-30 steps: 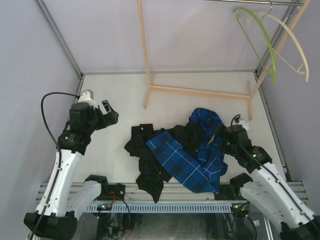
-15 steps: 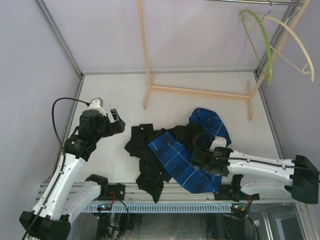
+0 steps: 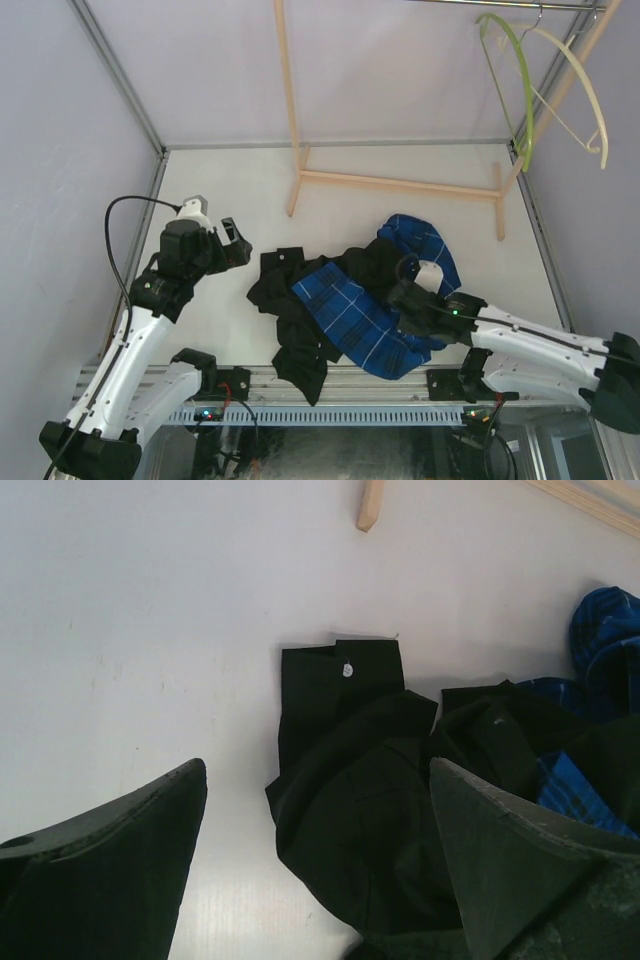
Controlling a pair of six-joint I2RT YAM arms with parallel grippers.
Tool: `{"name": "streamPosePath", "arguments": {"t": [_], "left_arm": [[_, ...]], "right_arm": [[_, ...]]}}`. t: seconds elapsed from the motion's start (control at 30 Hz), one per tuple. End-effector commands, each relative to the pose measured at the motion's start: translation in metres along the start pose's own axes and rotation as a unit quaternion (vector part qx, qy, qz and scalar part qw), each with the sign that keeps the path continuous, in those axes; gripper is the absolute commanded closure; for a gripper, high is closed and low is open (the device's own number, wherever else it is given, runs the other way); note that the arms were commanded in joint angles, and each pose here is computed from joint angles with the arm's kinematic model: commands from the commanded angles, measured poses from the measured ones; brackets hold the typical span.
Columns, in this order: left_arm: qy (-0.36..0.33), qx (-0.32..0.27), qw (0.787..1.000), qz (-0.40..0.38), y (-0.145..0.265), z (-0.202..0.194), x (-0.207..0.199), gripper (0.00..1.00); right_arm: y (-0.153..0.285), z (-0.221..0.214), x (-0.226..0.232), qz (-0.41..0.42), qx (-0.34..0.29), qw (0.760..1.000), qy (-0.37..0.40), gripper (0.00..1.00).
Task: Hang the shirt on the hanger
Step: Pick up the shirt from the center of the board.
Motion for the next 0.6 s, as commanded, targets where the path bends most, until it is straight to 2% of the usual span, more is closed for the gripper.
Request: {"name": "streamPosePath", "arguments": {"t": [0.0, 0.13, 0.23, 0.43, 0.57], "left_arm": [[0.006, -0.025, 1.0, -0.015, 0.005, 0.004, -0.003, 0.04], [0.008, -0.054, 0.998, -0.033, 0.013, 0.011, -0.006, 0.02], [0.009, -0.078, 0.996, -0.048, 0.02, 0.016, -0.009, 0.0], [0.003, -0.09, 0.994, -0.067, 0.026, 0.021, -0.014, 0.0], [-0.004, -0.08, 0.994, -0.081, 0.024, 0.017, -0.02, 0.0]], "right_arm": [[0.038, 0.04, 0.021, 0.131, -0.087, 0.987, 0.016, 1.0], [0.096, 0.084, 0.029, 0.214, -0.173, 0.961, 0.03, 1.0], [0.144, 0.115, 0.034, 0.243, -0.238, 0.939, 0.05, 1.0], [0.241, 0.169, 0.029, 0.248, -0.361, 0.895, 0.079, 1.0], [0.309, 0.197, 0.005, 0.237, -0.457, 0.856, 0.052, 1.0]]}}
Point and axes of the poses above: each gripper's point midway between its finger pads, its own y axis back along the fingers, its own x axis along the line the jaws close on, z = x × y, the point moved 9 cm from there along y, back along the fingers, and after that the axes turned 2 degrees about y, right-handed, at the moved point
